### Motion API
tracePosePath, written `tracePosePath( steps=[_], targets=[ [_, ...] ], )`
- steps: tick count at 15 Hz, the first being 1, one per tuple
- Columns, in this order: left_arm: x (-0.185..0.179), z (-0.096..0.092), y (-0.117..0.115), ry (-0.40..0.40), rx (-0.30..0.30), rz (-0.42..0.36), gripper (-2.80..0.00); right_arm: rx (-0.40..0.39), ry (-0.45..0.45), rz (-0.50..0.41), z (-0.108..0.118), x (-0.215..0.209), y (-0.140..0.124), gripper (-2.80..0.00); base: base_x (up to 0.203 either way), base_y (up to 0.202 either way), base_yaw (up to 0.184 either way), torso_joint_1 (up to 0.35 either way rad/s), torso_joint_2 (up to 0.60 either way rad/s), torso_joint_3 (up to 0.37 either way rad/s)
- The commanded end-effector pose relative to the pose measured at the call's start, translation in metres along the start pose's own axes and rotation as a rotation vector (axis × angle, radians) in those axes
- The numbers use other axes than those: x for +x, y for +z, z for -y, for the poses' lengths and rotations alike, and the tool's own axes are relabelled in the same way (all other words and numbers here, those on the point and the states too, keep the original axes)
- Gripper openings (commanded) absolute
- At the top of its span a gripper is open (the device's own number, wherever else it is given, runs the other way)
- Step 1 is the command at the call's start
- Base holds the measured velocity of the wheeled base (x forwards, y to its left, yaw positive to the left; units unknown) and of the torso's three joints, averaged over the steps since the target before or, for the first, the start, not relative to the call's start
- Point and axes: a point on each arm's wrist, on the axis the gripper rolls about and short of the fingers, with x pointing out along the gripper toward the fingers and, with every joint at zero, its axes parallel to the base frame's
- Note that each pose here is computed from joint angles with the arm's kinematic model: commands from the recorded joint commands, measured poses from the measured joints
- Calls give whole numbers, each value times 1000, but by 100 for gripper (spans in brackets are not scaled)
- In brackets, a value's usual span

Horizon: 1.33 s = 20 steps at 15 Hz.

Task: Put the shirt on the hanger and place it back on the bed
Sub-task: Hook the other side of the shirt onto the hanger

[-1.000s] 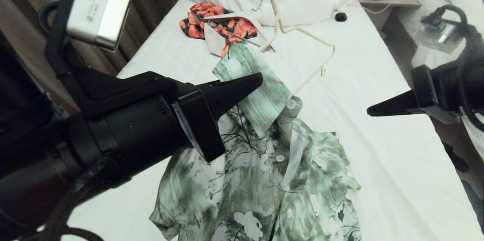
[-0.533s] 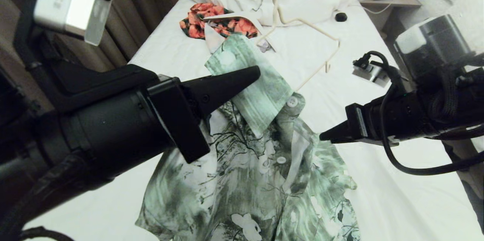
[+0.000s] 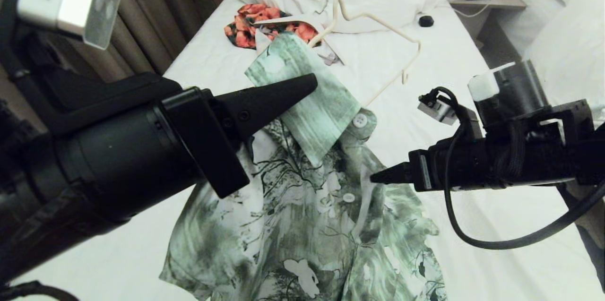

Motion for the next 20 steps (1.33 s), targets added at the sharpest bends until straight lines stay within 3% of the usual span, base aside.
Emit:
tracePosePath(
  steps=[1,5,8,12,16,20],
  targets=[
    [-2,-1,3,5,0,15,-280,-22,24,16,3,13,-5,0,0,0,0,0,0,0],
    [-2,-3,4,11,2,16,-280,-67,131,58,0,14,0,0,0,0,0,0,0,0],
    [-2,-3,4,11,2,16,-280,-107,143,69,2,20,-3,0,0,0,0,0,0,0],
    [-3,-3,9,15,4,35,-280,-126,137,18,8,26,-18,0,0,0,0,0,0,0],
    [-3,-5,9,25,6,38,-280,-163,181,145,9,38,-9,0,0,0,0,0,0,0],
    [-5,-5,11,23,6,45,-280,-174,196,157,9,57,-12,0,0,0,0,0,0,0]
  ],
)
